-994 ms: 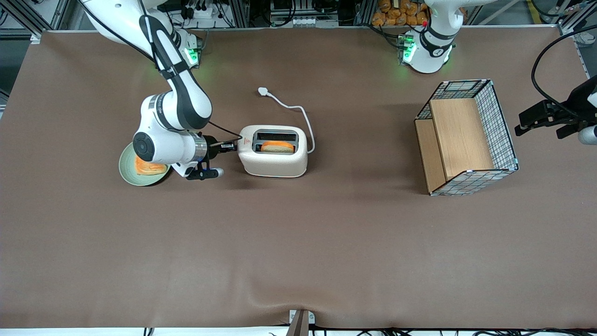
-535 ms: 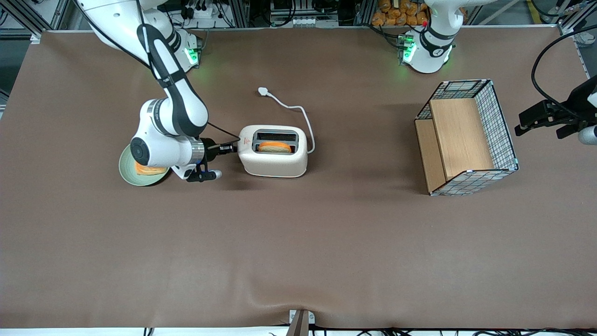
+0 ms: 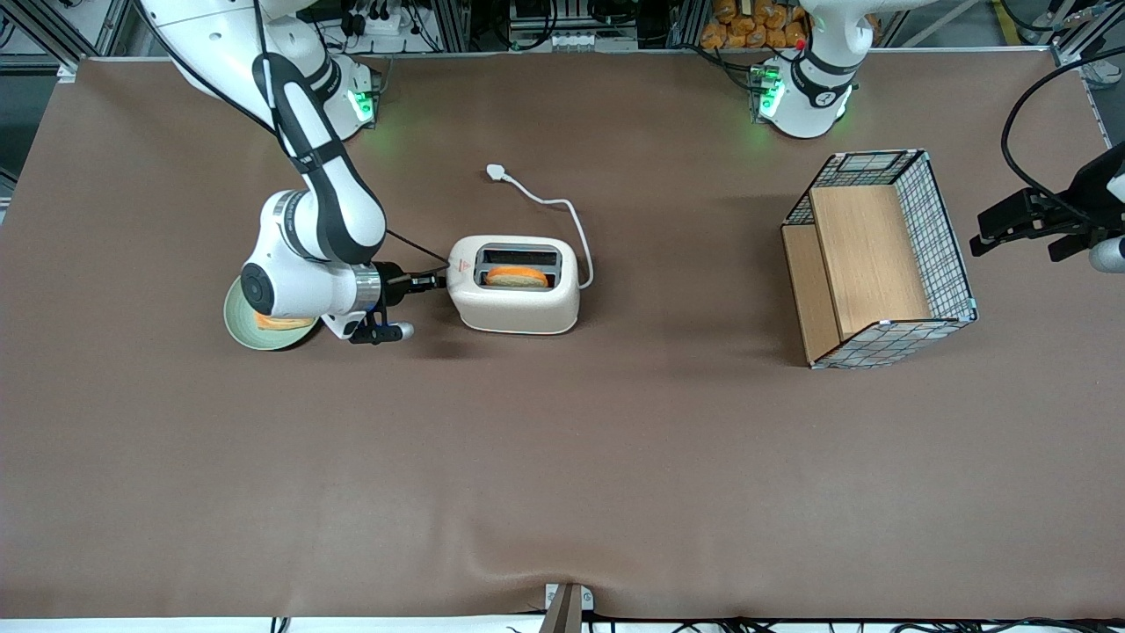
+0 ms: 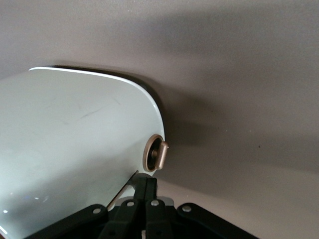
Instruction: Press toaster button with right arm
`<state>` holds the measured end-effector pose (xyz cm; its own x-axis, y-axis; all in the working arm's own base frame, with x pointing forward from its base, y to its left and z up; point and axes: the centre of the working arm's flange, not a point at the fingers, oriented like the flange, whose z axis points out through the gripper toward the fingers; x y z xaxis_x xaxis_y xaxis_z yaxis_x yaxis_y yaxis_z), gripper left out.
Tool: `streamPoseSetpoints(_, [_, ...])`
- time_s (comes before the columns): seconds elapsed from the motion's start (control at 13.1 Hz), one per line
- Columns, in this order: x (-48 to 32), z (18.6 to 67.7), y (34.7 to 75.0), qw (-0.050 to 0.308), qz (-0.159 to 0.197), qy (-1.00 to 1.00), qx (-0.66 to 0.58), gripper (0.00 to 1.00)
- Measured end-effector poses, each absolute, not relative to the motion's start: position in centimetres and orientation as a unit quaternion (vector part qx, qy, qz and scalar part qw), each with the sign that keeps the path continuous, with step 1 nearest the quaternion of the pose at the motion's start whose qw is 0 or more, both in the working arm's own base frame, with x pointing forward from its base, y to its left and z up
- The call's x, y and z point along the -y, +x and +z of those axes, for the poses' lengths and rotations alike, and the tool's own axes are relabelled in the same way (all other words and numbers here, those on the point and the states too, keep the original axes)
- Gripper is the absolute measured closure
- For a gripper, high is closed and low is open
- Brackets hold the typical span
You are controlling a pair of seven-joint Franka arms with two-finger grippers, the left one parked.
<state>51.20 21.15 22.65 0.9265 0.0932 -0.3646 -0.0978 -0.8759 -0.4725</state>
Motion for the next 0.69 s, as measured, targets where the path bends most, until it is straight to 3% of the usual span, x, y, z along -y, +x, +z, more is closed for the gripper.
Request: streamPoseSetpoints(0.69, [-20.5, 24.5, 52.3, 0.270, 0.213, -0.939, 0.007, 0.99])
